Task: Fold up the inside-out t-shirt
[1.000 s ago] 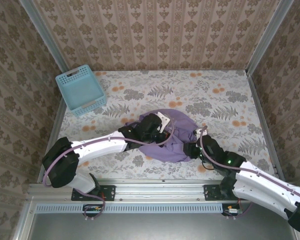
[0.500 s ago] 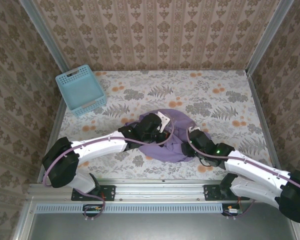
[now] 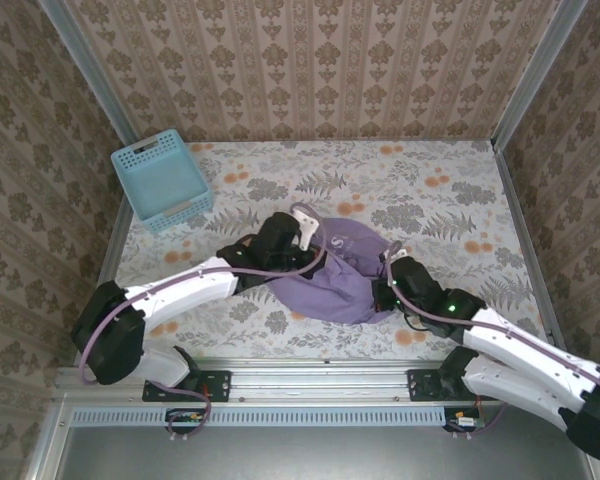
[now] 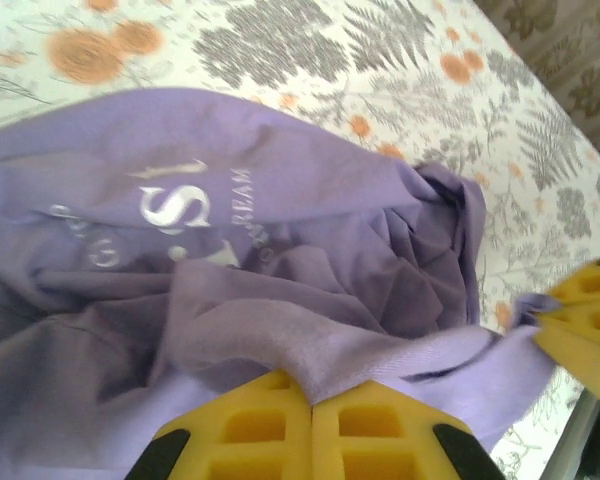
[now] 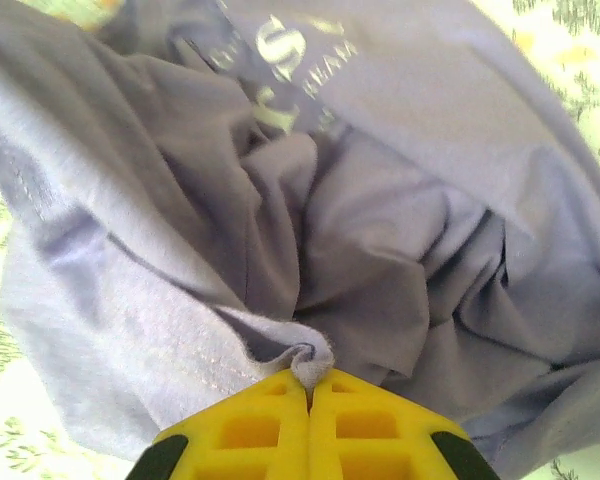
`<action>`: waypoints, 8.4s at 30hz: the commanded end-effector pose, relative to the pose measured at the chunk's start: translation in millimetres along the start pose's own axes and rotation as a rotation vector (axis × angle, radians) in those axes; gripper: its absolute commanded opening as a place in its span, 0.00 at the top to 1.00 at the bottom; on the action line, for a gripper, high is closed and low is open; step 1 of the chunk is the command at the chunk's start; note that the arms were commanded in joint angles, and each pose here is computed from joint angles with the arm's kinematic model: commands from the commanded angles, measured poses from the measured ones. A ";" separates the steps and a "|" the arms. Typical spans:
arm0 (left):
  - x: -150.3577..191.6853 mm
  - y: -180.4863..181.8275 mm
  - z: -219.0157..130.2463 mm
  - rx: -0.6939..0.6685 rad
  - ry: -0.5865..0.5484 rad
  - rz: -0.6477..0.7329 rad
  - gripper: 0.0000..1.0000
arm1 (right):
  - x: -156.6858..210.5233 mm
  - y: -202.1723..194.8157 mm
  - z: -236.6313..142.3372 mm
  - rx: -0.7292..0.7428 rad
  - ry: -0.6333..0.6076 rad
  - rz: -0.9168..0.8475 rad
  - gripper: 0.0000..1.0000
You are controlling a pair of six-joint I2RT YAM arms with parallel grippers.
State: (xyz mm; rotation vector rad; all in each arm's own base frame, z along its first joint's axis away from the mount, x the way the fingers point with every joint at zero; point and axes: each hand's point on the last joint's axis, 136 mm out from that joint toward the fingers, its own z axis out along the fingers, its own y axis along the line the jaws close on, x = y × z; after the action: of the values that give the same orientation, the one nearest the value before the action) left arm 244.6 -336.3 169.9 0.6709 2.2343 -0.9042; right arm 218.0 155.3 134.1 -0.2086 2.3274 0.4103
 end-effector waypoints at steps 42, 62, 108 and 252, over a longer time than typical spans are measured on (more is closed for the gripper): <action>23.7 1.0 63.3 -0.329 0.310 0.032 0.58 | 1.6 25.8 13.2 -0.173 -0.072 0.063 1.00; 13.0 -11.3 55.8 0.082 0.057 -0.146 0.98 | 50.4 4.1 42.4 -0.064 0.064 0.139 0.93; -8.6 50.1 51.4 -0.085 -0.035 -0.268 0.48 | 9.3 -16.1 61.9 -0.148 0.083 0.453 0.57; 26.7 66.2 24.2 -0.290 0.298 0.010 0.22 | -5.8 -26.2 89.3 0.183 0.179 0.448 0.25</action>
State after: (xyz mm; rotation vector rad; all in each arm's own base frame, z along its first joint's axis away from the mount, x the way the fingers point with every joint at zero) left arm 289.3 -282.6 105.5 0.5568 2.5698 -0.4785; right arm 296.1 165.3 84.0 0.2931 2.5495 0.3697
